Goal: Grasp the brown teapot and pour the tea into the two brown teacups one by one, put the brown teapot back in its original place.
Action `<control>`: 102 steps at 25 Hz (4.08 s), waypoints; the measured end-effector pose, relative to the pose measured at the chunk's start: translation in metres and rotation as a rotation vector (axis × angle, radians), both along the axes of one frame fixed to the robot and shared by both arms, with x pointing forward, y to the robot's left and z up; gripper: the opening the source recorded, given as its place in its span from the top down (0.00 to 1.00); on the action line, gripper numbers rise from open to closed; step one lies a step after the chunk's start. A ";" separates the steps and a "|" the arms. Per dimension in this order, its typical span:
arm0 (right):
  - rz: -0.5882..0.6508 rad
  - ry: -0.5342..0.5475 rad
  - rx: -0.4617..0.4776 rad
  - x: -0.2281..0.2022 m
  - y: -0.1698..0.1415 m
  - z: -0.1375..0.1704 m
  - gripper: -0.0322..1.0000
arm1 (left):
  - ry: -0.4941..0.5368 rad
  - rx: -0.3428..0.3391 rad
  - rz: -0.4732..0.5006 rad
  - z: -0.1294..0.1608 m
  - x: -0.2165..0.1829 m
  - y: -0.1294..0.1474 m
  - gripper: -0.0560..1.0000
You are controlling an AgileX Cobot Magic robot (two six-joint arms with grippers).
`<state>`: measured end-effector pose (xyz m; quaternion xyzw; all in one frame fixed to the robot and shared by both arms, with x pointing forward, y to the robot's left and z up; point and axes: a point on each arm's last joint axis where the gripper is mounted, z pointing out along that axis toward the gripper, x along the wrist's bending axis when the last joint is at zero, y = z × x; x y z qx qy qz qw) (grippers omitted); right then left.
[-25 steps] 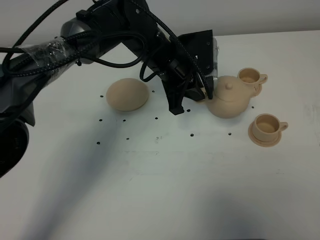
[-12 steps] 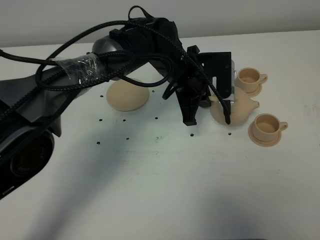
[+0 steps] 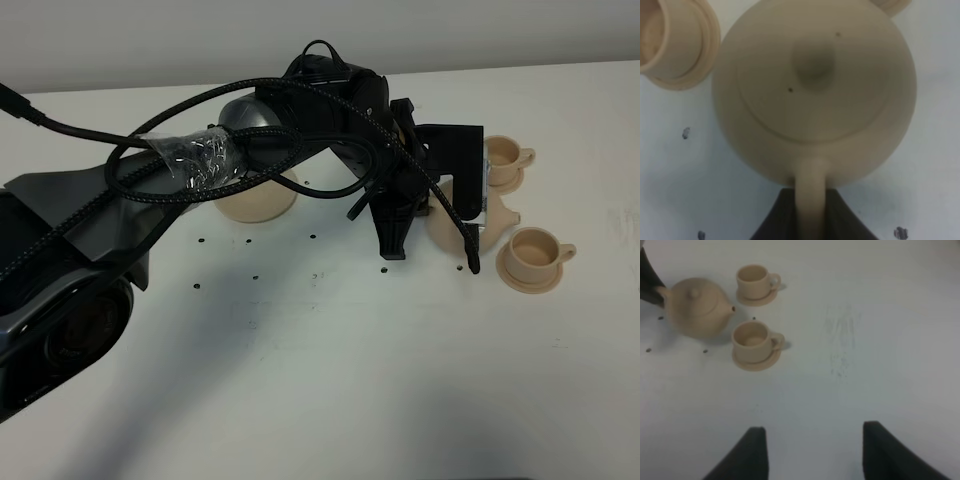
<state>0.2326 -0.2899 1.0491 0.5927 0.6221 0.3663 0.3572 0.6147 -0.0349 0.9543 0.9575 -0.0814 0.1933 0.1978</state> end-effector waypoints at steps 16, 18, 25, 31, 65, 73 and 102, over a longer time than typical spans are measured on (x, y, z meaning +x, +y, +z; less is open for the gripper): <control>0.000 0.000 0.000 0.000 0.000 0.000 0.56 | -0.154 0.124 -0.073 -0.002 -0.013 -0.019 0.82; 0.000 0.000 0.000 0.000 0.000 0.000 0.56 | -0.163 0.124 -0.081 -0.001 -0.015 -0.022 0.82; 0.000 0.000 0.000 0.000 0.000 0.000 0.56 | -0.201 0.131 -0.101 0.000 -0.016 -0.025 0.82; 0.000 0.000 0.000 0.000 0.000 0.000 0.56 | -0.254 0.167 -0.118 0.001 -0.019 -0.029 0.82; 0.000 0.000 0.000 0.000 0.000 0.000 0.56 | -0.401 0.225 -0.205 0.007 -0.028 -0.044 0.82; 0.000 0.000 0.000 0.000 0.000 0.000 0.56 | -0.460 0.246 -0.257 0.010 -0.034 -0.052 0.82; 0.000 0.000 0.000 0.000 0.000 0.000 0.56 | -0.560 0.318 -0.332 0.013 -0.039 -0.058 0.82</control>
